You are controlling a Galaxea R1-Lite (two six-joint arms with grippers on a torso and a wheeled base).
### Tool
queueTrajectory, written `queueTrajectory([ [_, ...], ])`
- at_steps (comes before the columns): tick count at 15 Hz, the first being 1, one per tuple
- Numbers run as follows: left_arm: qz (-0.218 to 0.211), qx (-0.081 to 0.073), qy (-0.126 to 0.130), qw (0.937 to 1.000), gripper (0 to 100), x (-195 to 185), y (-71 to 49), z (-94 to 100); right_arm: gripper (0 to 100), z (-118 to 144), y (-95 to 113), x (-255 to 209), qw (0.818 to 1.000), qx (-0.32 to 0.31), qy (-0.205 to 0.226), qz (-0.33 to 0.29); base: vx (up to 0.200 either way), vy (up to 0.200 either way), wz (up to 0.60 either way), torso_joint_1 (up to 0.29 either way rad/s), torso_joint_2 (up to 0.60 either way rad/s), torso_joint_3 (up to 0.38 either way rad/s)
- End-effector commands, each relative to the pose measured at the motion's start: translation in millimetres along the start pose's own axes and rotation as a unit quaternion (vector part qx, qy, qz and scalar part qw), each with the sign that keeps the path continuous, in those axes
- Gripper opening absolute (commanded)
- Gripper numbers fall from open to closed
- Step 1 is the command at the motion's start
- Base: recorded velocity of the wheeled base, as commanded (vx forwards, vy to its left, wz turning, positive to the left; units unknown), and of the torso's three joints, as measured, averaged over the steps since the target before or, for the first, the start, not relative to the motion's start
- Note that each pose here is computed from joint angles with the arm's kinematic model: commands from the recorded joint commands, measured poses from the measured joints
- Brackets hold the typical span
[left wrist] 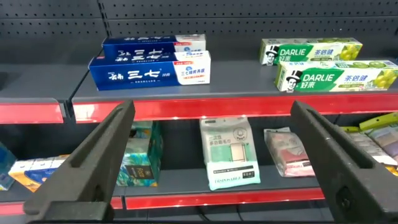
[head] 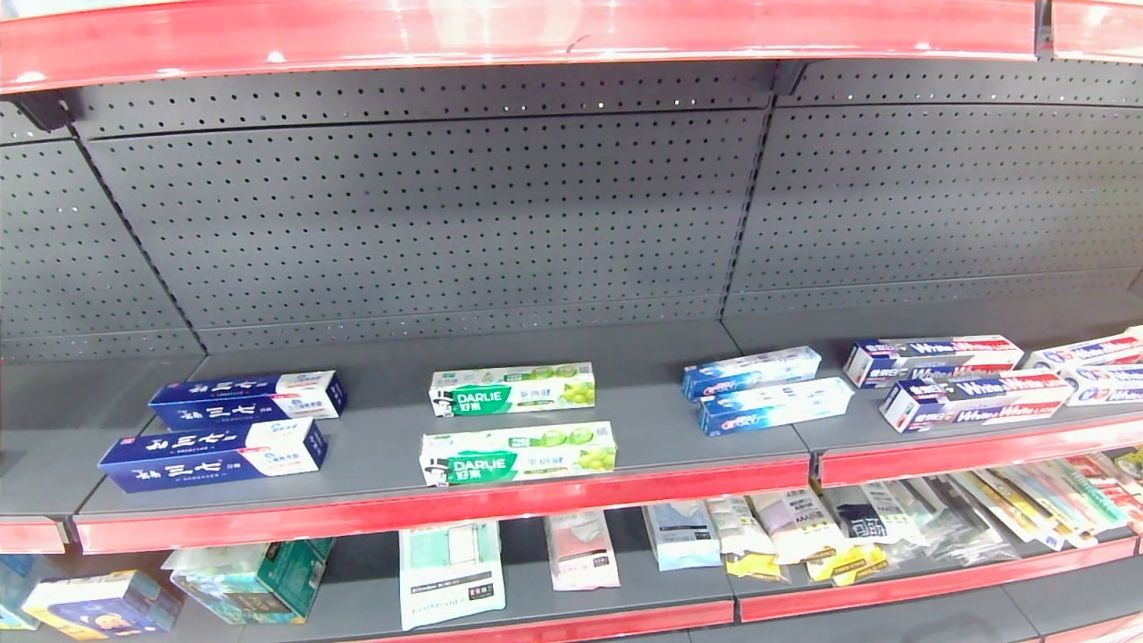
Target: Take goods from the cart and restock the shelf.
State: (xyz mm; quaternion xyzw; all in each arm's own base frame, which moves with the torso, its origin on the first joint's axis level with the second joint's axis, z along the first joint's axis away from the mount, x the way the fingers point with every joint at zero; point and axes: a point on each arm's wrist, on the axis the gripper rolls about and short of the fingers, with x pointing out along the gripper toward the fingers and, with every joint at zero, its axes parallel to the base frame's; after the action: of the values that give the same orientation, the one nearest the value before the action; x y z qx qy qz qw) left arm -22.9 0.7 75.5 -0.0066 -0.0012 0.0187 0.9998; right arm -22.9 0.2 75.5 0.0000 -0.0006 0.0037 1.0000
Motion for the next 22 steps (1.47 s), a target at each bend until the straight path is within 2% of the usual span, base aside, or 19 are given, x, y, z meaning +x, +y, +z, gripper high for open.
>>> queueTrajectory([
  [1, 0.0, 0.0, 0.001, 1.0, 100, 0.2, 0.0, 0.1, 100, 0.0, 0.0, 0.1, 1.0, 0.0, 0.001, 0.001, 0.0, 0.0, 0.0, 0.0, 0.0, 0.0],
  [22, 0.0, 0.0, 0.002, 1.0, 100, 0.2, 0.0, 0.0, 100, 0.0, -0.1, 0.1, 1.0, -0.001, 0.001, 0.0, 0.0, 0.0, 0.0, 0.0, 0.0, 0.0],
])
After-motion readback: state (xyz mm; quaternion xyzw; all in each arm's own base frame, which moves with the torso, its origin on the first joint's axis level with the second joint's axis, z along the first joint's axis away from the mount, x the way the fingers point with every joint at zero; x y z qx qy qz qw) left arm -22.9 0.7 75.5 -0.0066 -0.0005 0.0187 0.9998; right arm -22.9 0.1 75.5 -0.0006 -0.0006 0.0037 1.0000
